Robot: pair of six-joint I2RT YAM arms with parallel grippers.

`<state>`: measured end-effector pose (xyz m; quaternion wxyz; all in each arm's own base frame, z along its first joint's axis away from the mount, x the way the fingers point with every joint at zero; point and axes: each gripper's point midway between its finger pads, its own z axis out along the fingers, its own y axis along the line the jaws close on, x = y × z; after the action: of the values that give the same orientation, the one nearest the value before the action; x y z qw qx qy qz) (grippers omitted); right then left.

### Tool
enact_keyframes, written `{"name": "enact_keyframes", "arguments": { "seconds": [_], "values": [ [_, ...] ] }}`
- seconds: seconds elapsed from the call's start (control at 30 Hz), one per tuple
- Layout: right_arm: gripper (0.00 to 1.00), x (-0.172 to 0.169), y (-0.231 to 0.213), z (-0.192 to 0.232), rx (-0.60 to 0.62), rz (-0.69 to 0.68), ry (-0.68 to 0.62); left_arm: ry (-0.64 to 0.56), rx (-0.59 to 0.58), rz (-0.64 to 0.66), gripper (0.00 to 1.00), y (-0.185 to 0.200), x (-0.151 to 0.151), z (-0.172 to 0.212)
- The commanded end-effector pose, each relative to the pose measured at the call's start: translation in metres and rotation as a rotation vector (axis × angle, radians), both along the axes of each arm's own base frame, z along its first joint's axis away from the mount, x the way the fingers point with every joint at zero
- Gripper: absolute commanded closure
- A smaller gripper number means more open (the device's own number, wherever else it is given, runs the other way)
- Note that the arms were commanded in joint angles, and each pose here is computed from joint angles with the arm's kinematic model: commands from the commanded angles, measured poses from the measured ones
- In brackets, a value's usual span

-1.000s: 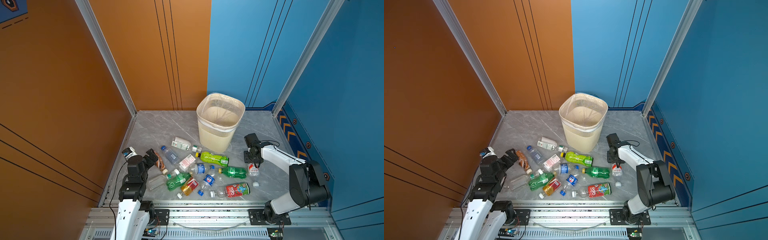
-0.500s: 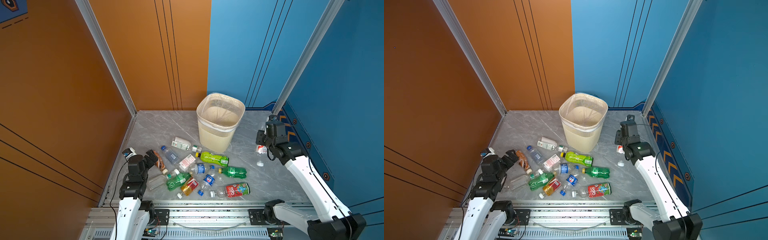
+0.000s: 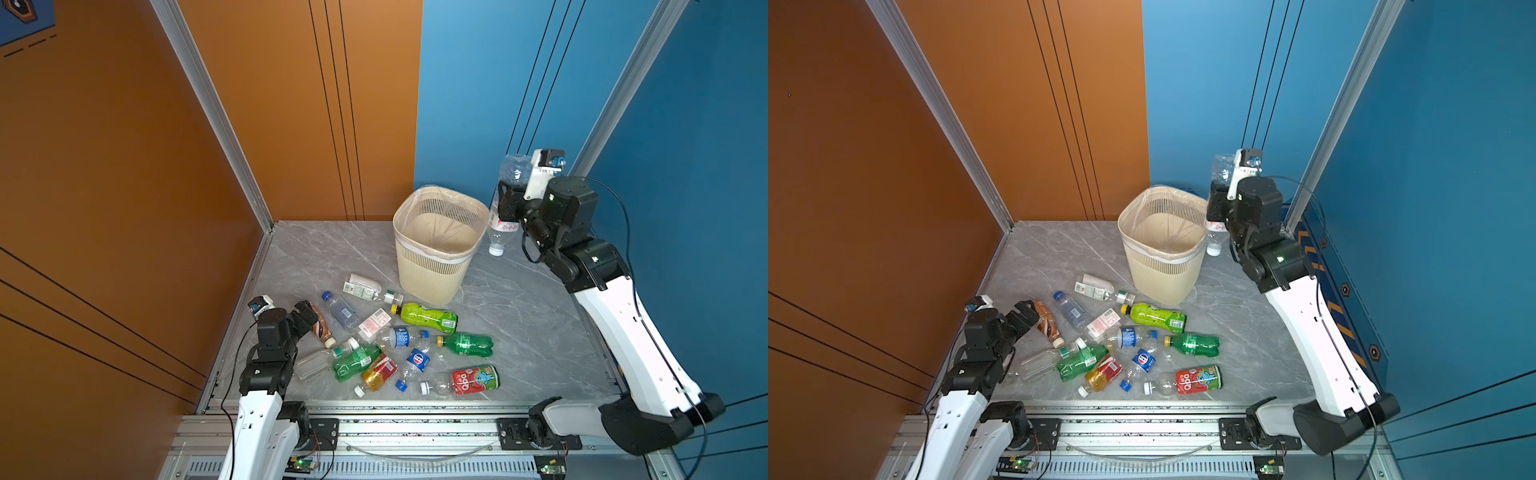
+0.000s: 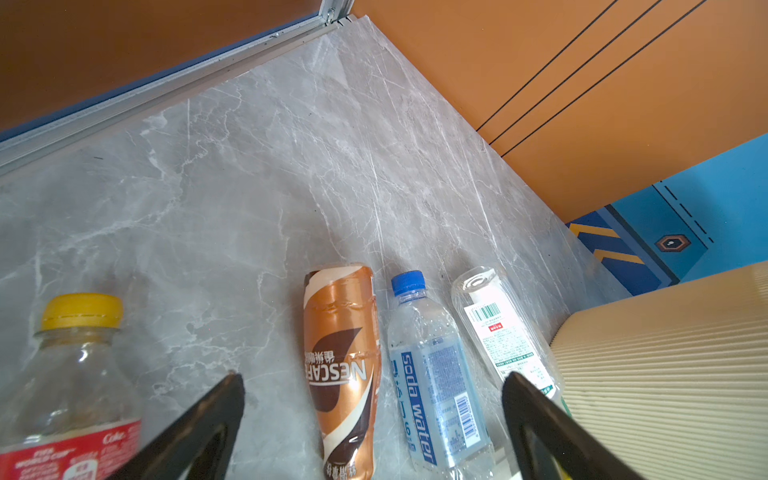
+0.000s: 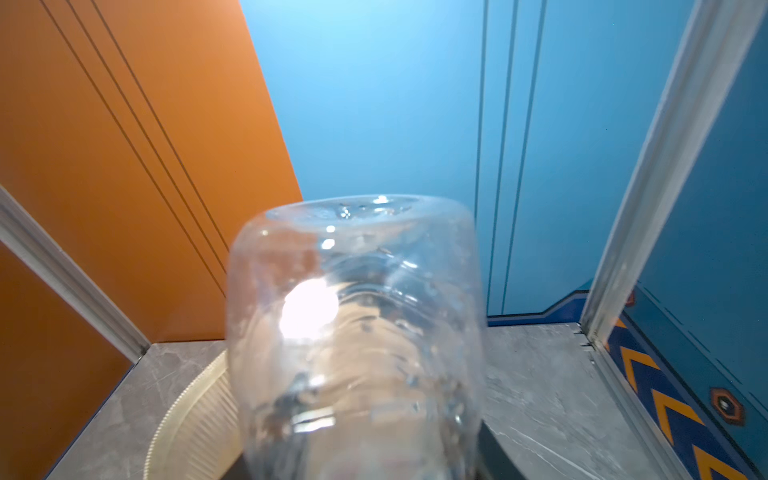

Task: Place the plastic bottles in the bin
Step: 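Lift the clear bottle with the right gripper and release it into the wastebasket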

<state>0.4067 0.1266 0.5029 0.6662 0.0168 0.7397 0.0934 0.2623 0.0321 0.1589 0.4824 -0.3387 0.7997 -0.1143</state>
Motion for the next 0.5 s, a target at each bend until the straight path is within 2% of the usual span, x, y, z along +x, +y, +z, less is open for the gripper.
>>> {"name": "enact_keyframes", "arguments": {
  "seconds": [0.0,0.2,0.47],
  "values": [
    [0.55,0.025,0.025,0.020,-0.012,0.042,-0.074,0.025,-0.035,-0.014,0.02,-0.004,-0.006,-0.006],
    [0.54,0.073,0.058,-0.005,-0.044,0.088,-0.023,0.009,-0.055,-0.022,0.02,-0.007,-0.007,-0.002],
    [0.54,0.100,0.078,-0.069,-0.138,0.125,0.139,0.002,-0.064,-0.016,0.02,-0.007,-0.006,0.001]
  ]
}}
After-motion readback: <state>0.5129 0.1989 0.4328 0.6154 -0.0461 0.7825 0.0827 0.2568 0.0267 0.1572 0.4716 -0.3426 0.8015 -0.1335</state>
